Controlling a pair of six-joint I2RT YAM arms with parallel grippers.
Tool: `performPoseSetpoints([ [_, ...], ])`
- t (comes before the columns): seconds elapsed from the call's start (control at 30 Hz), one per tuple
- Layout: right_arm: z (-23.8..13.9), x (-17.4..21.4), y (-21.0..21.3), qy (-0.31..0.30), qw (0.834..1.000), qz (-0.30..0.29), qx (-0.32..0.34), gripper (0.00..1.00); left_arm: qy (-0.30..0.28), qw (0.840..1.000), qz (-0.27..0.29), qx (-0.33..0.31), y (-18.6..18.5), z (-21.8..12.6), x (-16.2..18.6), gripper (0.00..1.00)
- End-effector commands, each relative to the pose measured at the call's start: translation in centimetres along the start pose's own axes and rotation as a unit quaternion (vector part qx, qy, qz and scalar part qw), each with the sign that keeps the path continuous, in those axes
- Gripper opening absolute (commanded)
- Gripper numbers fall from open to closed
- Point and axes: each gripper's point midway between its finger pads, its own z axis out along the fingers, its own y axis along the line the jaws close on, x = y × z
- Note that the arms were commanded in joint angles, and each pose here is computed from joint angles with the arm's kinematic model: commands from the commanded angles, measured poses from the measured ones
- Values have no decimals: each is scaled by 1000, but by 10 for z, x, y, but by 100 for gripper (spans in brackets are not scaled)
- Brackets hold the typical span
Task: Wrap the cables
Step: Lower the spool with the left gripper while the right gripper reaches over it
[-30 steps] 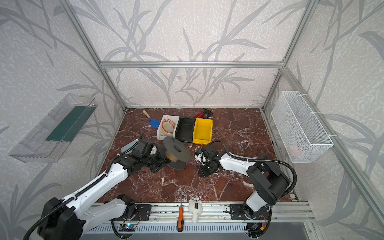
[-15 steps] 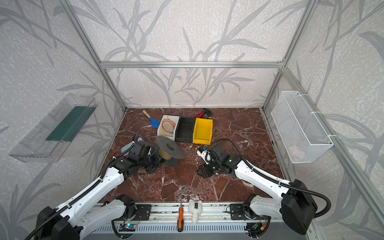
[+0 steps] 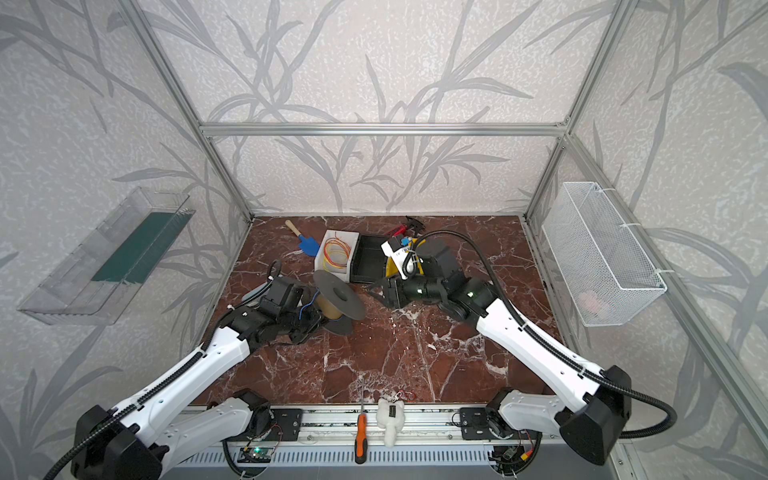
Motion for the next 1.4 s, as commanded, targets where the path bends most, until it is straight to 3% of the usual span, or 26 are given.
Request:
performPoseSetpoints([
  [0.0,28,-13,2,16,993,102,-52,58,-30,997,54,-40,5,-7,-9,0],
  [0.1,51,-16,10,46,980,166,-100,63,-42,994,79,-65,11,-3,-13,0],
  [0.37,80,-1,36,89,951,249,-160,67,-62,989,105,-86,11,8,-19,0],
  [0.5,88,1,33,77,933,300,-182,67,-72,987,113,-86,12,10,-21,0],
  [0.73,108,11,43,105,923,318,-189,67,-75,986,121,-90,16,10,-20,0],
  [1.03,120,41,55,138,912,339,-186,58,-85,984,127,-91,16,7,-23,0],
  [1.37,122,52,43,134,920,336,-153,49,-89,983,133,-92,13,3,-25,0],
])
